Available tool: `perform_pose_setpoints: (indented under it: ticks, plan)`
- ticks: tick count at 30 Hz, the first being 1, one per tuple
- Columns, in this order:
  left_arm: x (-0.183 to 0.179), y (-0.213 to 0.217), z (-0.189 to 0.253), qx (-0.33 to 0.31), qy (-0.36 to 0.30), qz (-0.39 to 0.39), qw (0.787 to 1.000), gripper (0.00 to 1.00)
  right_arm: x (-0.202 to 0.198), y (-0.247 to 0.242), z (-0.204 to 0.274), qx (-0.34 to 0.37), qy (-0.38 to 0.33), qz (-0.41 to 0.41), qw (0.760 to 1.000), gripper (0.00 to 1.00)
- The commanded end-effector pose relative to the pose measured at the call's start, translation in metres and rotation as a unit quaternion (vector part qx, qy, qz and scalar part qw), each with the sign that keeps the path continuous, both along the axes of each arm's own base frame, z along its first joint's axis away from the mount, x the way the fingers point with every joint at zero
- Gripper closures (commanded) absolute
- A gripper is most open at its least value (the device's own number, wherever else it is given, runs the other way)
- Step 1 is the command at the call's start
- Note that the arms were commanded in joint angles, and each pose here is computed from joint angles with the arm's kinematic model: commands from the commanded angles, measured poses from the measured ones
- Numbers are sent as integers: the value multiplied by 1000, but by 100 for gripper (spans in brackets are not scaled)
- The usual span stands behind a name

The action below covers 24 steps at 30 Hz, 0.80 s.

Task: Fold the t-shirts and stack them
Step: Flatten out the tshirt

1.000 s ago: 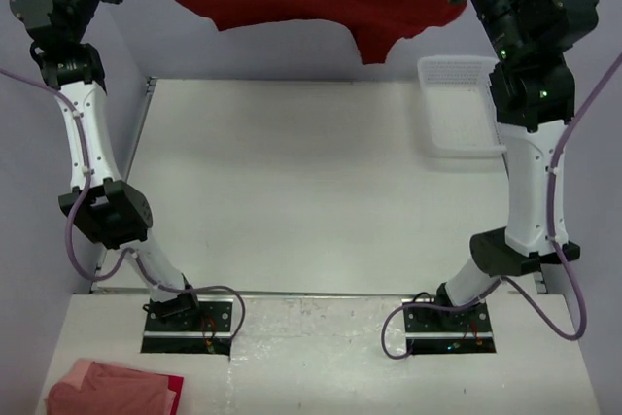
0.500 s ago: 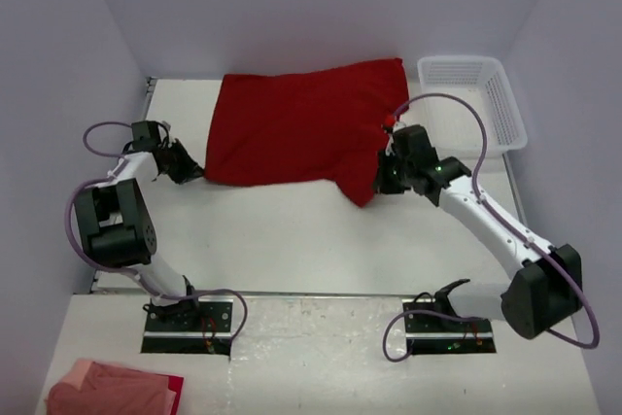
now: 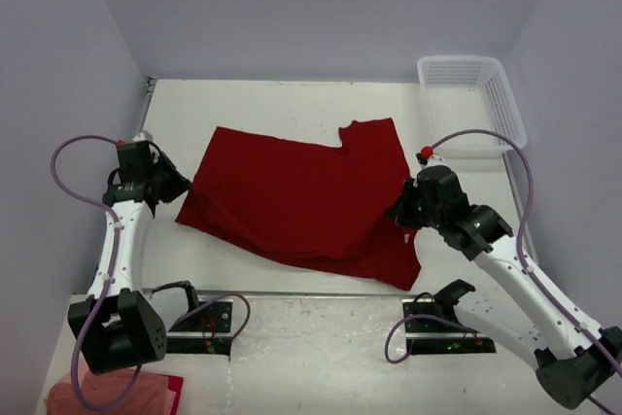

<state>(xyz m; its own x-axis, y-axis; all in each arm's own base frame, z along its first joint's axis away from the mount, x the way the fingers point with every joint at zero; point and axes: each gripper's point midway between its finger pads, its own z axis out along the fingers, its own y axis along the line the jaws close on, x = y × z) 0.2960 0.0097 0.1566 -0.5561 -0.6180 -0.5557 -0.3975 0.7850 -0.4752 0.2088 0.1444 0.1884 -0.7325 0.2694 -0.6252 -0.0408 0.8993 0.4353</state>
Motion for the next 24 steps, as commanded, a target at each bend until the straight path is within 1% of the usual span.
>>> perform_pose_setpoints:
  ticks: [1, 6, 14, 16, 18, 19, 20, 21, 23, 24]
  plan:
    - [-27, 8, -33, 11, 86, 31, 996, 100, -12, -5, -23, -8, 38, -13, 999, 100]
    - [-39, 14, -52, 18, 133, 50, 990, 100, -18, -7, -37, -16, 57, -15, 998, 100]
    - [-37, 31, -55, 45, 145, 90, 984, 100, -16, -10, -44, -30, 61, -17, 998, 100]
    - [-33, 29, -54, 40, 140, 86, 986, 100, -12, -13, -44, -40, 57, -25, 997, 100]
    - [-24, 22, -49, 25, 121, 66, 990, 100, -3, -15, -36, -49, 38, -31, 998, 100]
    - [-15, 20, -44, 21, 101, 58, 993, 100, 2, -14, -34, -54, 34, -32, 997, 100]
    - [-6, 10, -34, 4, 77, 31, 997, 100, 7, -15, -30, -60, 25, -33, 997, 100]
    - [1, 7, -26, -1, 58, 15, 998, 100, 19, -13, -15, -60, 2, -38, 997, 100]
    - [26, -3, 7, -16, -14, -20, 1000, 100, 44, -11, -1, -89, -33, -35, 995, 100]
    - [36, -6, 22, -18, -45, -31, 998, 100, 61, -8, 23, -89, -65, -42, 993, 100]
